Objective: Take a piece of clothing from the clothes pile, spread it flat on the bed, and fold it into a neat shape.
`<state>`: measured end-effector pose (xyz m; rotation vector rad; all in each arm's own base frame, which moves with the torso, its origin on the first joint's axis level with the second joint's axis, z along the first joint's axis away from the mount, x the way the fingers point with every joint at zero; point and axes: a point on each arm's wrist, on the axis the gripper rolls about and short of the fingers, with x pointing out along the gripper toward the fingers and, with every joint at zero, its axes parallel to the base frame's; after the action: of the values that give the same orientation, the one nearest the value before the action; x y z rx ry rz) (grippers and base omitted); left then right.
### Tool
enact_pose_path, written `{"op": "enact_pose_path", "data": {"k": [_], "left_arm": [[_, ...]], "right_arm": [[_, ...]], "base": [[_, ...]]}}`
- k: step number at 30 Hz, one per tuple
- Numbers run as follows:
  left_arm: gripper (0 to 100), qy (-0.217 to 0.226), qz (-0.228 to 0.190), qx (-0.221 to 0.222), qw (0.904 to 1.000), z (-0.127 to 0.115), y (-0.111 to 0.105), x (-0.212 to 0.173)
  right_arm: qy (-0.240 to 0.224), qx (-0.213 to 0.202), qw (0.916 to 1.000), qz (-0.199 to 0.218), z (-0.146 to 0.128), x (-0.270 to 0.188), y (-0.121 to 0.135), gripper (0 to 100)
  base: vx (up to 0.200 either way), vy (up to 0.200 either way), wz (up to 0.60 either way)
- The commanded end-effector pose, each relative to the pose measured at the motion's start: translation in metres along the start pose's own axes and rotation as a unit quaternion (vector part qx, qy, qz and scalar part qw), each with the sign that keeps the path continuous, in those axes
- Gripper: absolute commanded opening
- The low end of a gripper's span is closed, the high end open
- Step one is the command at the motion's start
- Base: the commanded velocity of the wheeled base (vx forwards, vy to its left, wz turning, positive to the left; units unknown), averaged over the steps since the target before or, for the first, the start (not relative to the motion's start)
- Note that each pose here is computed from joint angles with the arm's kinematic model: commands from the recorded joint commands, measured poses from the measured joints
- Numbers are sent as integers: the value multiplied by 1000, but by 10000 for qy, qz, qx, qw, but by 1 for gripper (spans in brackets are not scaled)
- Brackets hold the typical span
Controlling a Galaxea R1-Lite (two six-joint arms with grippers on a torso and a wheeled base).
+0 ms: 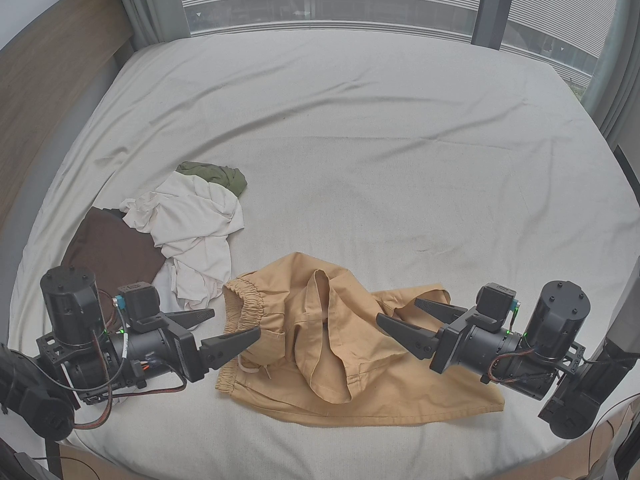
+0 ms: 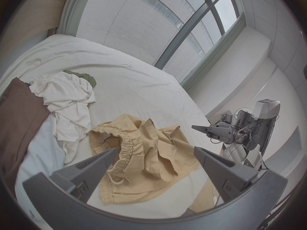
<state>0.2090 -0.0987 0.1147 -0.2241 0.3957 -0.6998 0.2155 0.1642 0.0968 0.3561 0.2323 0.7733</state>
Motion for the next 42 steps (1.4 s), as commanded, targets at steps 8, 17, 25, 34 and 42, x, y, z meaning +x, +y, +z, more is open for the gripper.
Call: {"op": "enact_pose_path", "data": {"k": [8, 17, 25, 34, 42], "left_arm": [[100, 387, 227, -171, 9988, -20, 15, 24], [100, 440, 311, -190, 9984, -21, 22, 41], [100, 435, 280, -186, 9985, -20, 25, 53], [100, 391, 222, -171, 9988, -22, 30, 70], [100, 252, 212, -142, 9994, -26, 34, 81]], "right_arm": [[-23, -4, 10000, 6, 1, 0, 0, 100], [-51, -9, 10000, 18, 3, -1, 1, 100], [-55, -11, 10000, 28, 3, -2, 2, 100], [-24, -6, 10000, 23, 2, -3, 1, 100], [-17, -5, 10000, 21, 2, -3, 1, 100]], "base": [[0, 0, 0], [0, 0, 0], [0, 0, 0], [0, 0, 0], [0, 0, 0]]}}
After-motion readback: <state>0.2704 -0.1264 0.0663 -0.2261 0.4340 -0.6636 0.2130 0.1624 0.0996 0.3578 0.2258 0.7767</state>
